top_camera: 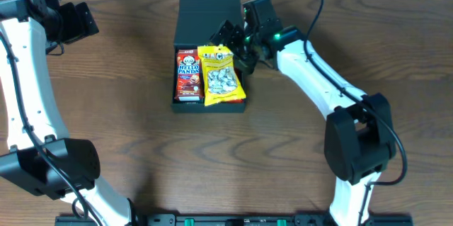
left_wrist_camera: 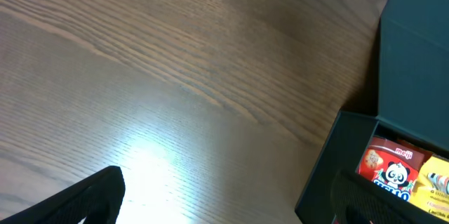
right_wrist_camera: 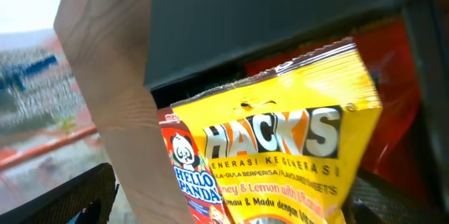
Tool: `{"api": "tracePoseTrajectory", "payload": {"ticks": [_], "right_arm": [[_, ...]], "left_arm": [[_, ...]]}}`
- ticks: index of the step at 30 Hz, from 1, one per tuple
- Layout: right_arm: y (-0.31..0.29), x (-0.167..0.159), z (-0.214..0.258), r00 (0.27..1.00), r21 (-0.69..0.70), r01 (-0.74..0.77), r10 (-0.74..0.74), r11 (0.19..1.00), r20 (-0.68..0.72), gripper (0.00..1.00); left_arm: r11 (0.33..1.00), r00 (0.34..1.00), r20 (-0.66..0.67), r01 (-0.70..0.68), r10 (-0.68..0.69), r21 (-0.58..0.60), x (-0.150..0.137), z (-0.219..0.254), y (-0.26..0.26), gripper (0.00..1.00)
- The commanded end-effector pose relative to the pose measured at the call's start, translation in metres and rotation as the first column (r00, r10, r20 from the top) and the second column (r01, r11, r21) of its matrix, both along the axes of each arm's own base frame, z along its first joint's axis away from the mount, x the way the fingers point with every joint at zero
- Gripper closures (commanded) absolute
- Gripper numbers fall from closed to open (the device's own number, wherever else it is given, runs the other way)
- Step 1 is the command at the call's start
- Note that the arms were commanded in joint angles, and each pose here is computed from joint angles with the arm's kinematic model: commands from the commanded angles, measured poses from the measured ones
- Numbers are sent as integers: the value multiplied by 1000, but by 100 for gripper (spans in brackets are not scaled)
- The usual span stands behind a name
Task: Pack container
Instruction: 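Push the yellow bag down into the box with the right gripper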
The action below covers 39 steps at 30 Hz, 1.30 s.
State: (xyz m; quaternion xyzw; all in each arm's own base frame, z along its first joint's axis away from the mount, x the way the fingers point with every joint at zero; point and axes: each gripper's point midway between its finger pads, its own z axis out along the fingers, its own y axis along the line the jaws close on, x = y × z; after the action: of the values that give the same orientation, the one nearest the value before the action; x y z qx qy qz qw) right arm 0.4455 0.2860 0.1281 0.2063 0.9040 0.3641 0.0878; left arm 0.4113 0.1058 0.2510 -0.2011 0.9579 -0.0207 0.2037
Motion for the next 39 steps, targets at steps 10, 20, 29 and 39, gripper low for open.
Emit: {"api": "tracePoseTrajectory", "payload": {"ticks": [10, 20, 29, 39], "right_arm": [[-29, 12, 92, 953, -97, -159, 179, 982, 245, 13], [-8, -25, 45, 885, -271, -370, 426, 889, 188, 99], [21, -44, -27, 854, -155, -509, 519, 847, 31, 99], [-1, -56, -95, 857, -162, -510, 483, 845, -178, 99]], "left_arm": [[1000, 1000, -14, -12, 11, -8, 2, -7, 1, 5], [1000, 1000, -14, -12, 12, -8, 2, -7, 1, 5], [1000, 1000, -26, -12, 11, -11, -1, -8, 0, 5], [1000, 1000, -25, -11, 11, -10, -1, -8, 0, 5]]}}
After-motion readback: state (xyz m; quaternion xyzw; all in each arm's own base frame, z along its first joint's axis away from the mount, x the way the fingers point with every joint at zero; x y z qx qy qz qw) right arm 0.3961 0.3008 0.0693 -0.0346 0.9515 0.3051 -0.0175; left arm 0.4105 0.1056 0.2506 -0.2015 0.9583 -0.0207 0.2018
